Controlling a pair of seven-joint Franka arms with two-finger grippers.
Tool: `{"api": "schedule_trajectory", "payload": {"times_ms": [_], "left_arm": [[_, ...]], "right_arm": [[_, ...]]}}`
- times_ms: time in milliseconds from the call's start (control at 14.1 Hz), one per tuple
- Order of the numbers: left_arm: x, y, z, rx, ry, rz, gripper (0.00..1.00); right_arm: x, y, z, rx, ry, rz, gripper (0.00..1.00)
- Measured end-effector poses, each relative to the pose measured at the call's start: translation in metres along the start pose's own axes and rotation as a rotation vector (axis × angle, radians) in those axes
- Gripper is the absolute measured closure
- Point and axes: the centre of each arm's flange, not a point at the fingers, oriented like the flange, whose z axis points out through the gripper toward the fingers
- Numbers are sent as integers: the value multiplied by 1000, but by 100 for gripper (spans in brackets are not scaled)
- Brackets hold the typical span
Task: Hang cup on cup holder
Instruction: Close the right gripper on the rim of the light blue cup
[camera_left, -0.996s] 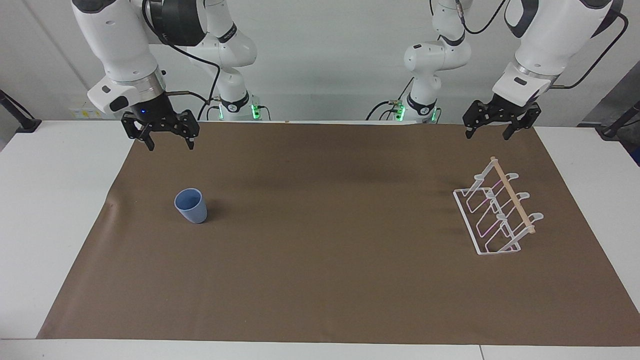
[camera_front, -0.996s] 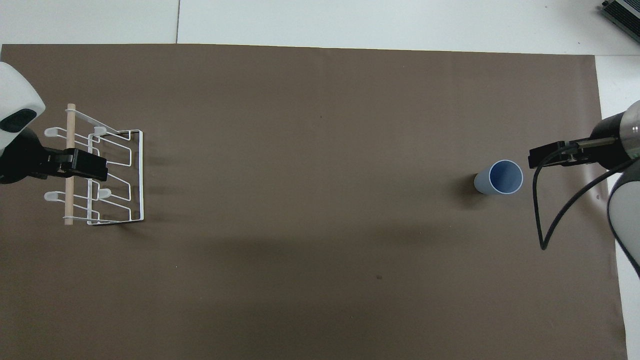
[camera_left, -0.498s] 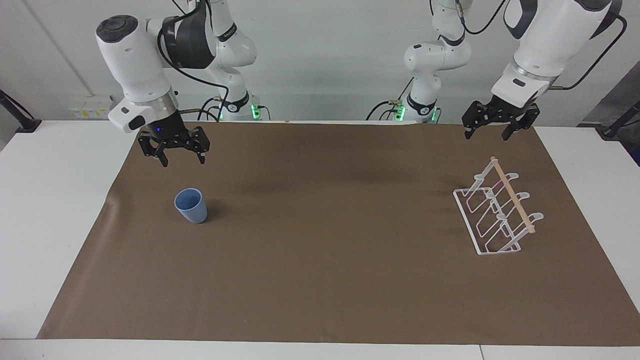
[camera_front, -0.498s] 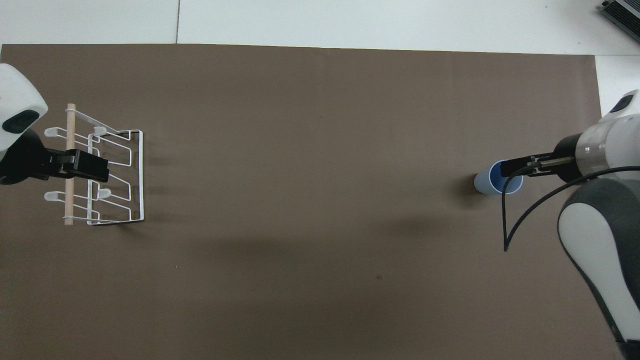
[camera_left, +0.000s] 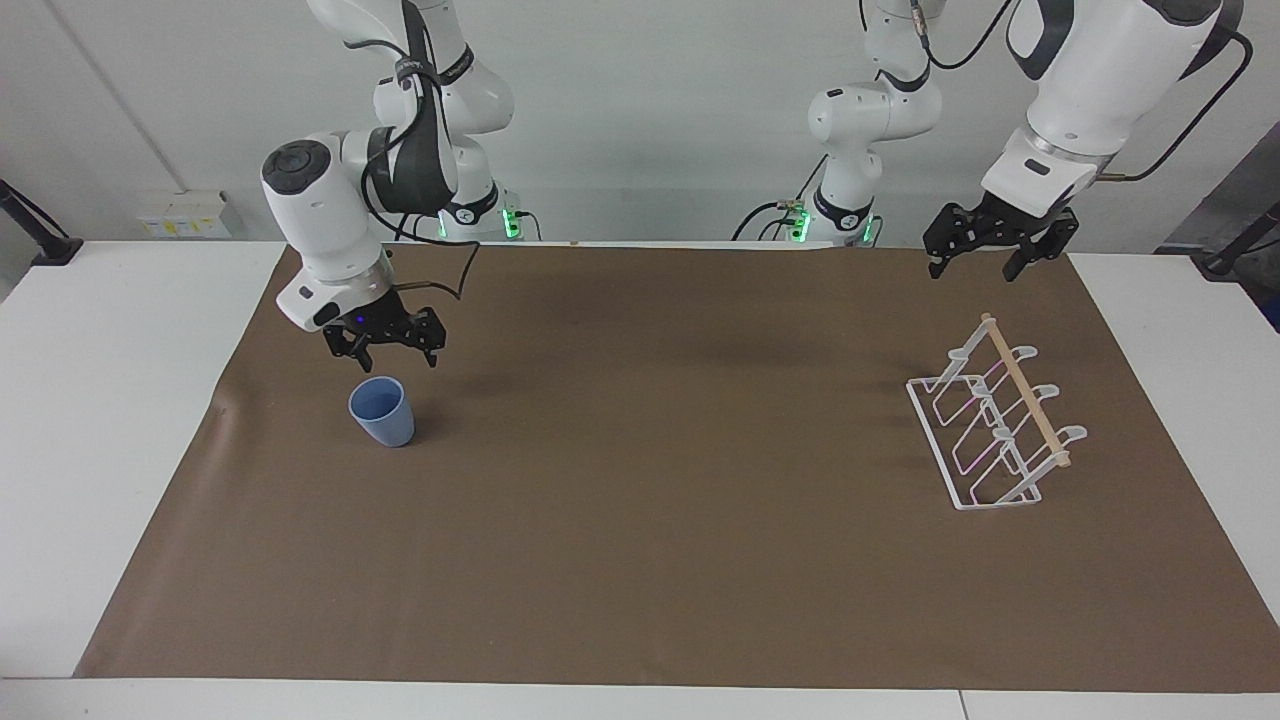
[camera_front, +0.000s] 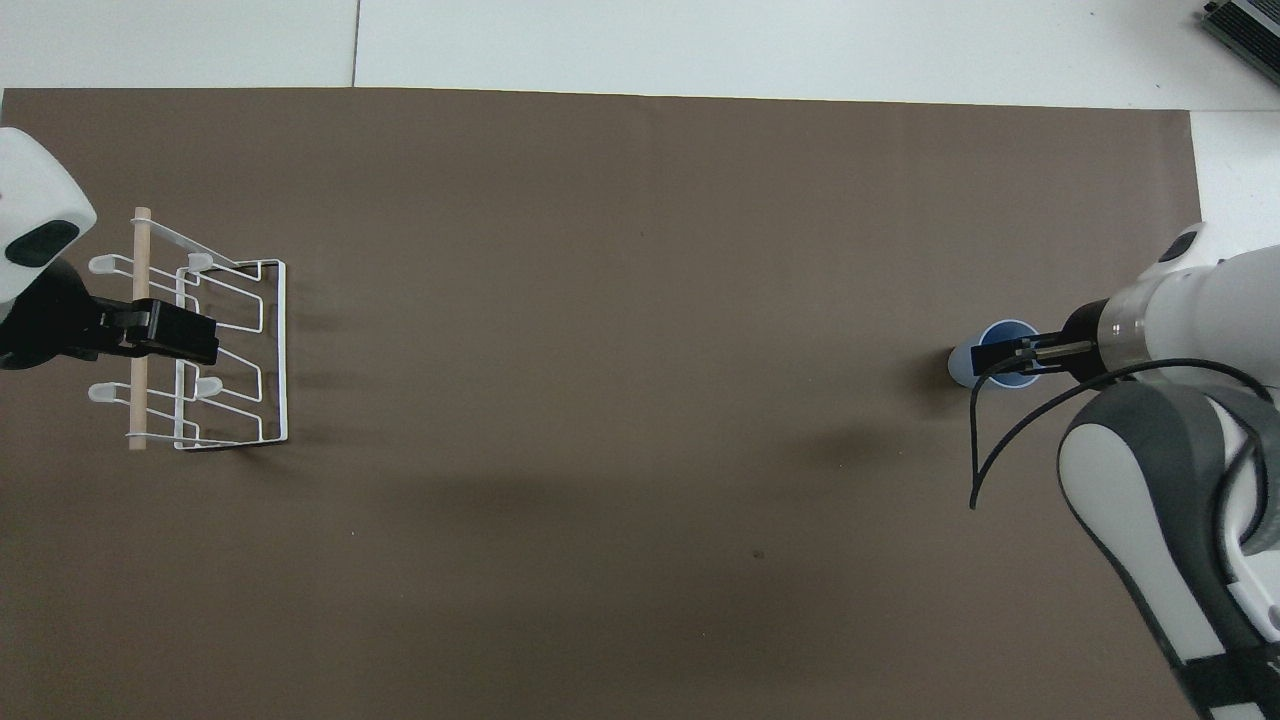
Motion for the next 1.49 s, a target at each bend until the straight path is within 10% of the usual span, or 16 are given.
{"api": "schedule_trajectory", "payload": {"times_ms": [1138,1280,1494], "left_arm": [[-1,-2,9,1,-17,-4,0],[-1,-2,9,1,-18,-4,0],[-1,-2,9,1,-17,-4,0]], "right_arm": [[-14,5,55,-6,23,11,0],[-14,8,54,-7,28,16,6],[-11,10,50,-9,51,21,40]]}}
